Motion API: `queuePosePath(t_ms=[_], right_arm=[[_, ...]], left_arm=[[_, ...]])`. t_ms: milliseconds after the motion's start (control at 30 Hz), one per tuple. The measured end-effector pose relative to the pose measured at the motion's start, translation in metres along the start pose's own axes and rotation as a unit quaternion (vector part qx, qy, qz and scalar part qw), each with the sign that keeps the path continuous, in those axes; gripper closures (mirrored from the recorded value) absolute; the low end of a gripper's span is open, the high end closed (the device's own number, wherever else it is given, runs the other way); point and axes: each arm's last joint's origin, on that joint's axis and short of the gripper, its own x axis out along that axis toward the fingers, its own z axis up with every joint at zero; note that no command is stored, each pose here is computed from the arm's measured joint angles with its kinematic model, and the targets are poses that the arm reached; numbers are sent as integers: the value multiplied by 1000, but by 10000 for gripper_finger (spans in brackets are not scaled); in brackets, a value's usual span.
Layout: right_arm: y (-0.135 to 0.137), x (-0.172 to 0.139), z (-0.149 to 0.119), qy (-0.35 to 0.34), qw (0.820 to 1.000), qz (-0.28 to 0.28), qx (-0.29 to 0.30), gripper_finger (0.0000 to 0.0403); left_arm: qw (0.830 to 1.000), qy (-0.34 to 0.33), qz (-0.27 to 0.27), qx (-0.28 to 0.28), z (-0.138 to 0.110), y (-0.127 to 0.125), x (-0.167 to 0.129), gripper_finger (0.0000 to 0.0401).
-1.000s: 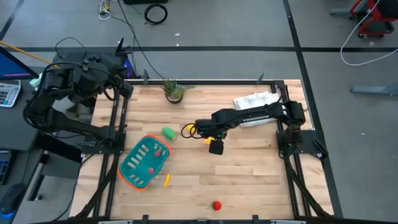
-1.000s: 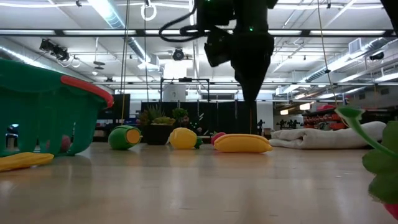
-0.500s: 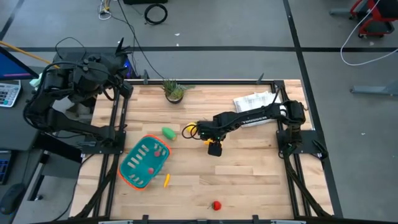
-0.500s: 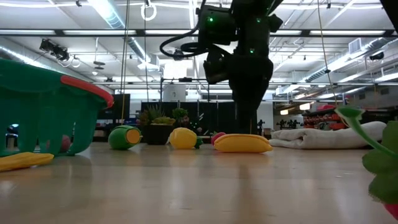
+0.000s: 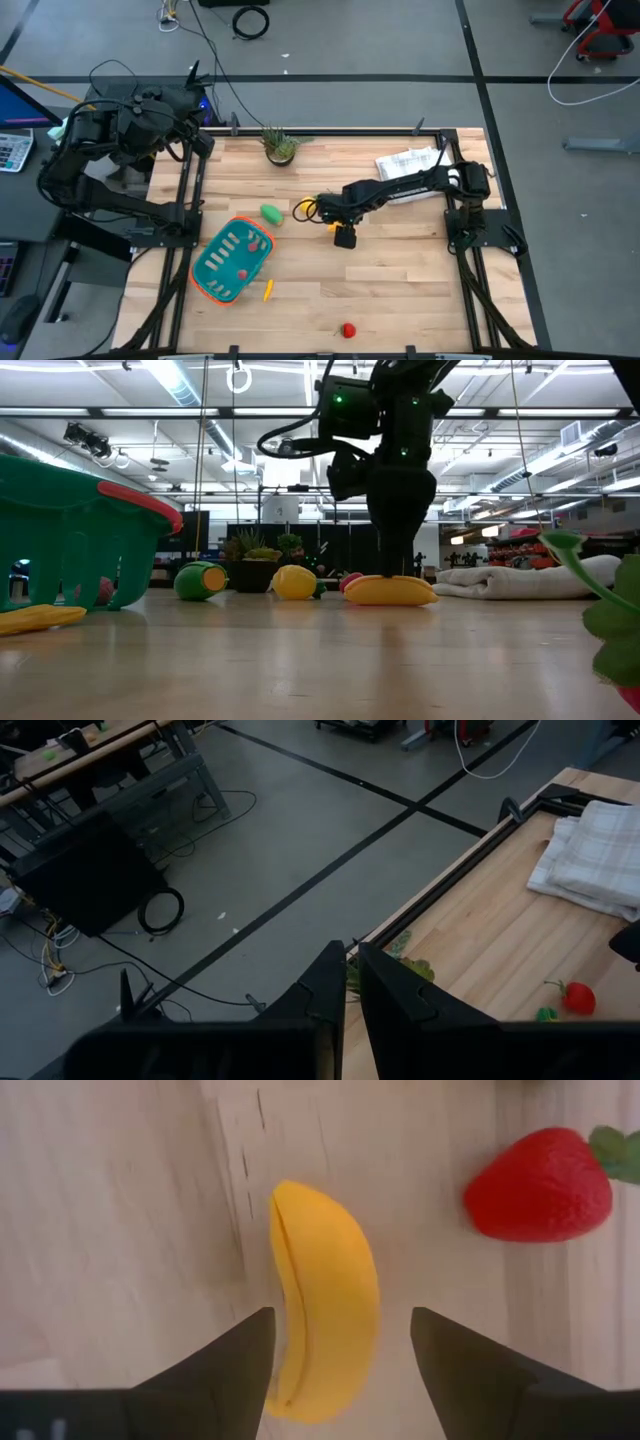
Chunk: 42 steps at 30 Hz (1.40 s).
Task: Pick and placing Produce into tupperware
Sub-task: Put the yellow banana into the blue basket
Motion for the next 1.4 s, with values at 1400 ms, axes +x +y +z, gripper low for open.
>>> queuePosePath(t_ms=[1400], right_arm=[[1, -7, 17, -92, 992, 23, 83, 270]], left_arm=[[1000, -2, 0, 3, 0, 0, 0, 362]])
